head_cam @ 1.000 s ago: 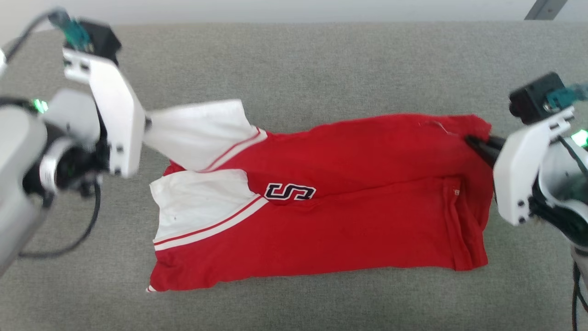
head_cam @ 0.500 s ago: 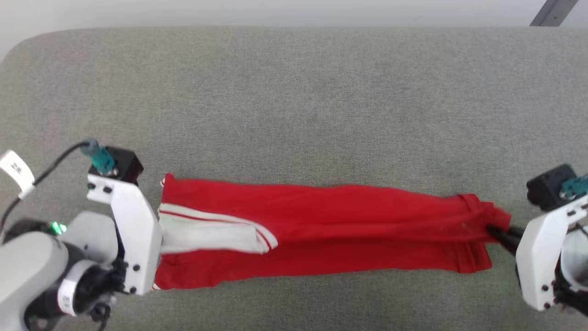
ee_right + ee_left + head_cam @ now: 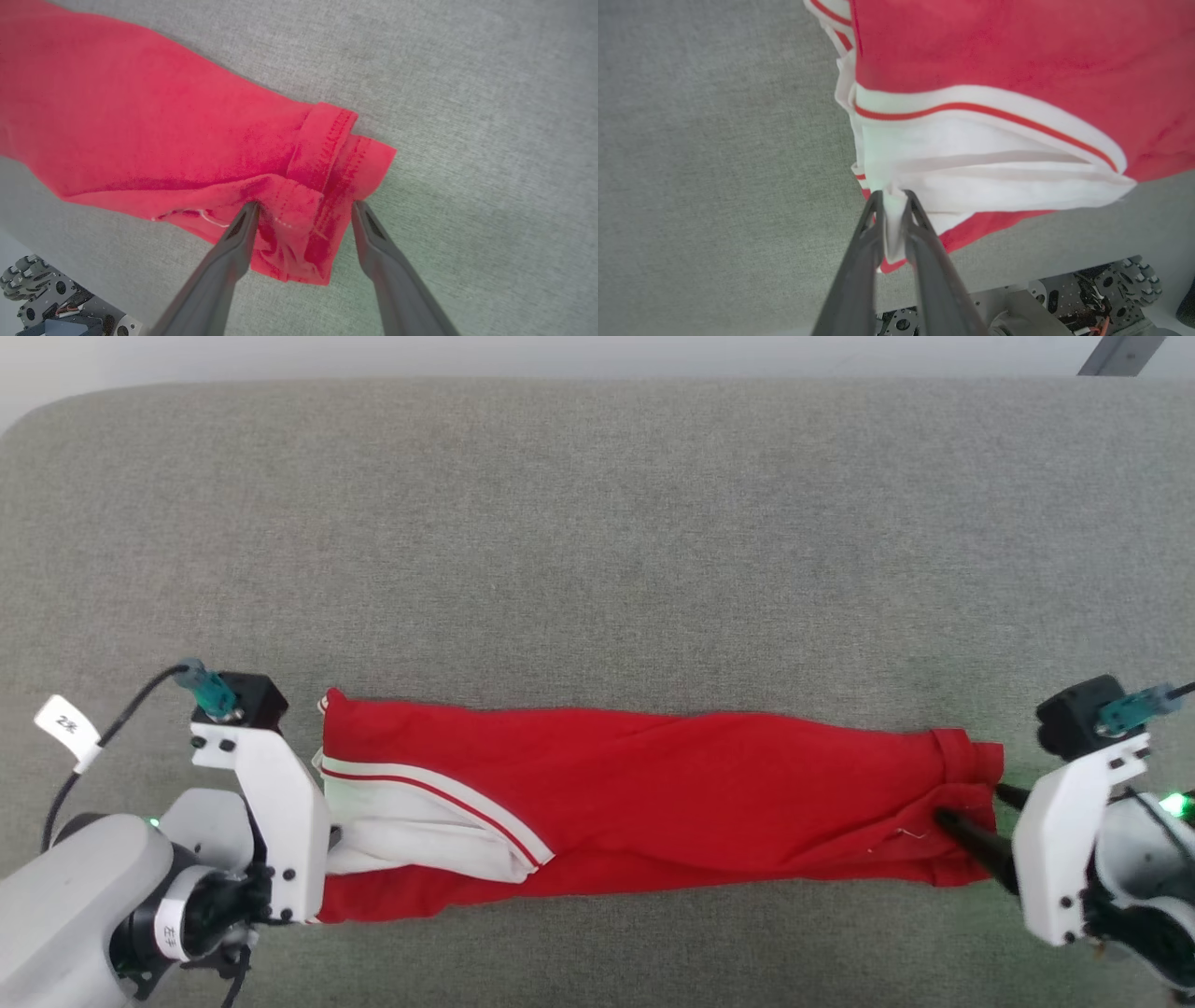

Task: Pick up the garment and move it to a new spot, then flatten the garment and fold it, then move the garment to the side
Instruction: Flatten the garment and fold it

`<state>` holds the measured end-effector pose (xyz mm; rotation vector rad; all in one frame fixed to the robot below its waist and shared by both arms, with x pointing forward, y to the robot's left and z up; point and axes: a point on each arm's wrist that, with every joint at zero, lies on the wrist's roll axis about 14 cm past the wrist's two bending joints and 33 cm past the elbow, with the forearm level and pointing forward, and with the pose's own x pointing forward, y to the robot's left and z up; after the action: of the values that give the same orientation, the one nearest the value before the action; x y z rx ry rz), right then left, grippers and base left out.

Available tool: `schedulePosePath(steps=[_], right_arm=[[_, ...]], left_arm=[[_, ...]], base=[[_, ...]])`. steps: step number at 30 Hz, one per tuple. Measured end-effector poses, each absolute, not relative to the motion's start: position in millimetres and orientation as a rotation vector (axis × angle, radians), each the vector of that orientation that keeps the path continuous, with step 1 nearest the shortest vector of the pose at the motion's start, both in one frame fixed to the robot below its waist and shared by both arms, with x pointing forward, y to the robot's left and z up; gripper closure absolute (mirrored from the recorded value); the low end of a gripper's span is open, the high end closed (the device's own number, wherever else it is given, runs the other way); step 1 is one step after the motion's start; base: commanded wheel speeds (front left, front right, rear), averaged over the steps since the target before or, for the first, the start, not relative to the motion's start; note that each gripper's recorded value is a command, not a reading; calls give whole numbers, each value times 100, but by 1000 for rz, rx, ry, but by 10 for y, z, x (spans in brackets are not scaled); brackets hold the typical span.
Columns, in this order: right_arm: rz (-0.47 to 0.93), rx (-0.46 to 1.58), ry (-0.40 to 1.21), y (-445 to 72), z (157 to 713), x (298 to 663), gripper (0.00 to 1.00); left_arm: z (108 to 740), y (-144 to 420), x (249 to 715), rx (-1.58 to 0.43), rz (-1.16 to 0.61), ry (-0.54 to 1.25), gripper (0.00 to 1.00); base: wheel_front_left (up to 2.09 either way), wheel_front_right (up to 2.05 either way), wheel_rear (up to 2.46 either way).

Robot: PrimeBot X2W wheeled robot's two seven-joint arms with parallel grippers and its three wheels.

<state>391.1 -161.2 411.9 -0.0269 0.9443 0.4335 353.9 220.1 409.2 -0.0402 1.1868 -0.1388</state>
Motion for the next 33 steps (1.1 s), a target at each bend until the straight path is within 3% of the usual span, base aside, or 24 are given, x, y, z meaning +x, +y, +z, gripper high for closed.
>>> schedulePosePath(steps=[11, 28, 29, 30, 33], right_arm=[[355, 74, 975, -1798, 4204, 4028, 0], [472, 133, 1189, -1278, 3624, 4059, 0], [482, 139, 1196, -1249, 3623, 4059, 35], [494, 147, 1200, -1223, 3627, 4060, 100], [528, 166, 1206, -1138, 3660, 4053, 100]], left_arm=[[4396, 2181, 3912, -46, -166, 856, 0], [4810, 2452, 3976, -83, -53, 324, 0], [4822, 2467, 3952, -62, -51, 298, 0], [4829, 2483, 3930, -68, -40, 279, 0], [4826, 2541, 3848, -74, 1, 241, 0]], base=[[0, 0, 0], [0, 0, 0], [0, 0, 0], [0, 0, 0], [0, 0, 0]])
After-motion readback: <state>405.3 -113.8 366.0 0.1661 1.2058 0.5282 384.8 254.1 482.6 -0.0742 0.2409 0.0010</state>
